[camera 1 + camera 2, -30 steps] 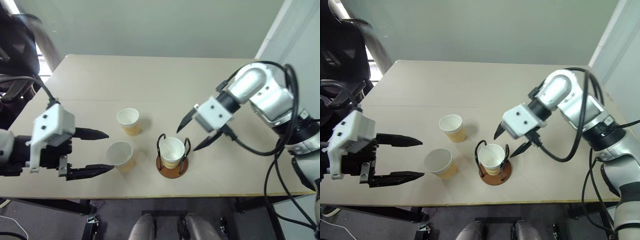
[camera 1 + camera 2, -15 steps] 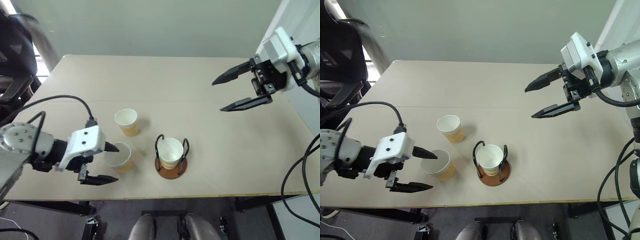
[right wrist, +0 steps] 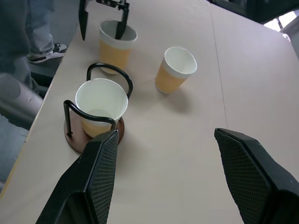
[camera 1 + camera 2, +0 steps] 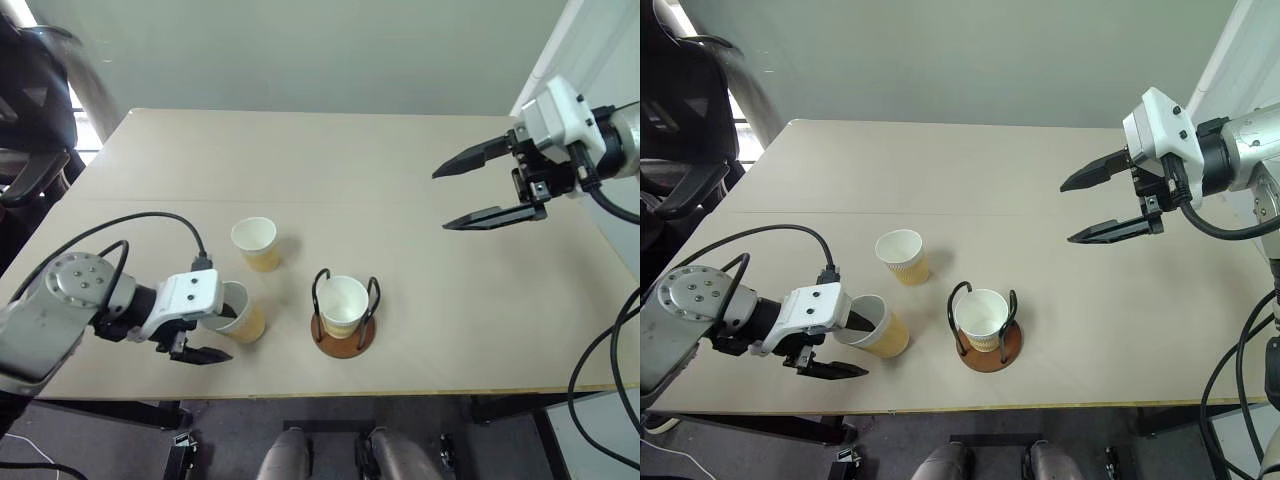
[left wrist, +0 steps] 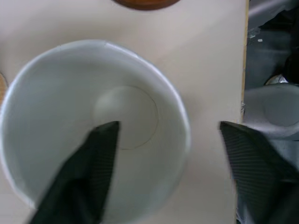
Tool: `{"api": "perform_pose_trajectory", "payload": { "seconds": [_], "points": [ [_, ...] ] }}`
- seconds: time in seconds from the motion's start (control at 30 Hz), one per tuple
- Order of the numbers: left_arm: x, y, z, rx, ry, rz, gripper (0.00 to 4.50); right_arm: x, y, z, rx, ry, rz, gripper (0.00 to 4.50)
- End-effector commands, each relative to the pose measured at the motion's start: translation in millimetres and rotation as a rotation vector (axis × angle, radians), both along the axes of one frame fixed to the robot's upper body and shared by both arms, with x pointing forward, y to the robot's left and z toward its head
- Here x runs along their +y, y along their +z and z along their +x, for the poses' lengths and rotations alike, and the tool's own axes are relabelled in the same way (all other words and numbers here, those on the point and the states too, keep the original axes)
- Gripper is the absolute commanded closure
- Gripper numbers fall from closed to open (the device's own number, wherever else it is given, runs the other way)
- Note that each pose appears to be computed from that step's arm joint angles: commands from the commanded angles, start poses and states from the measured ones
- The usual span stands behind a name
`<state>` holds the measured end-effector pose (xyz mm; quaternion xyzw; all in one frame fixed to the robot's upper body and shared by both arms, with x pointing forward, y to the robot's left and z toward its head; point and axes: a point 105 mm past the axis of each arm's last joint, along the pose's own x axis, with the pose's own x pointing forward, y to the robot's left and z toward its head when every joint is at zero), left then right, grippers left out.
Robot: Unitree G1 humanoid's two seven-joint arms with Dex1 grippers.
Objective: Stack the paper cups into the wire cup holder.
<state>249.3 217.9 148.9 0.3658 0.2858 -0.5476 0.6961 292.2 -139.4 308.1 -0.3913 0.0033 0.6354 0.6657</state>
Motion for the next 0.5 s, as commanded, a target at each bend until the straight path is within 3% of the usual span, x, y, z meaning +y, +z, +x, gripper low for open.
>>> {"api": "perform_pose_trajectory", "payload": {
  "seconds": [0.03, 0.2, 0.23, 0.37, 0.5],
  "points": [
    [-5, 13, 6, -0.056, -0.024, -0.013, 2.41, -6, 15, -3, -0.075, -0.032, 0.010, 1.14],
    [-11, 23, 4, -0.050, -0.050, -0.045, 4.27, -8, 15, -1, -0.083, -0.049, 0.004, 1.14],
    [-12, 26, 3, -0.044, -0.056, -0.053, 4.45, -8, 15, 0, -0.084, -0.053, 0.002, 1.14],
    [-17, 29, -13, 0.057, -0.106, -0.080, 4.45, -9, 16, 0, -0.089, -0.059, 0.002, 1.14],
    [-25, 61, -17, 0.033, -0.191, -0.125, 4.45, -15, 21, 0, -0.110, -0.085, 0.000, 1.14]
  ]
}}
